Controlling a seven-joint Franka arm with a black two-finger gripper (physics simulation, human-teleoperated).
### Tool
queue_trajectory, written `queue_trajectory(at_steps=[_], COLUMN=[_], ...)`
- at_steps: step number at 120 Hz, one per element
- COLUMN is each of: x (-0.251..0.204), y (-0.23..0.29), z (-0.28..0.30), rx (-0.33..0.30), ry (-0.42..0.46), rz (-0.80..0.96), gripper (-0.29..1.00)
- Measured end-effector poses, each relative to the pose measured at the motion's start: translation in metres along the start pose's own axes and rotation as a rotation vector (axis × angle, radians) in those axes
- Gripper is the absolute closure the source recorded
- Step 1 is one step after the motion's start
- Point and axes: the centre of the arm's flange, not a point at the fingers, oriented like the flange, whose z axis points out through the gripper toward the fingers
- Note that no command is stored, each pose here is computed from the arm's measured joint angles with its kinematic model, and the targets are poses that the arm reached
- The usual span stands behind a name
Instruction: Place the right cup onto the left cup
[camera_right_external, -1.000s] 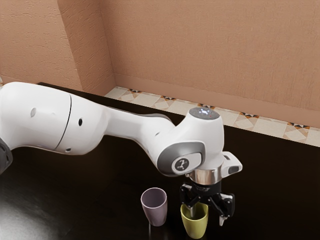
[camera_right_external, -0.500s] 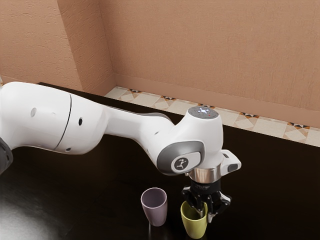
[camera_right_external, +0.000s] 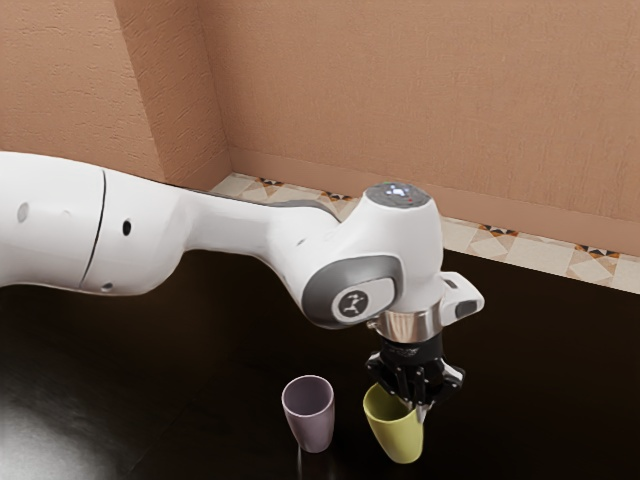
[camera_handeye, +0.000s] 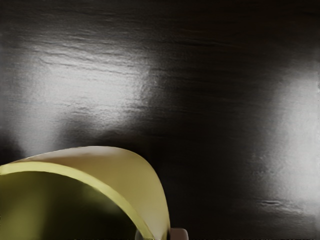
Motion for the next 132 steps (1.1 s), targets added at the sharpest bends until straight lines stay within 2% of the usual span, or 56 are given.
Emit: queue_trajectory(at_steps=[31, 72, 132], x=[0.0, -0.003, -0.003], y=[-0.007, -0.053, -0.115], z=[-0.051, -0.114, -0.112], rx=[-0.007, 0.018, 0.064], ry=[0.029, 0.051, 0.015], rz=[0.002, -0.035, -0.115], gripper=[0.79, 0.79, 0.79])
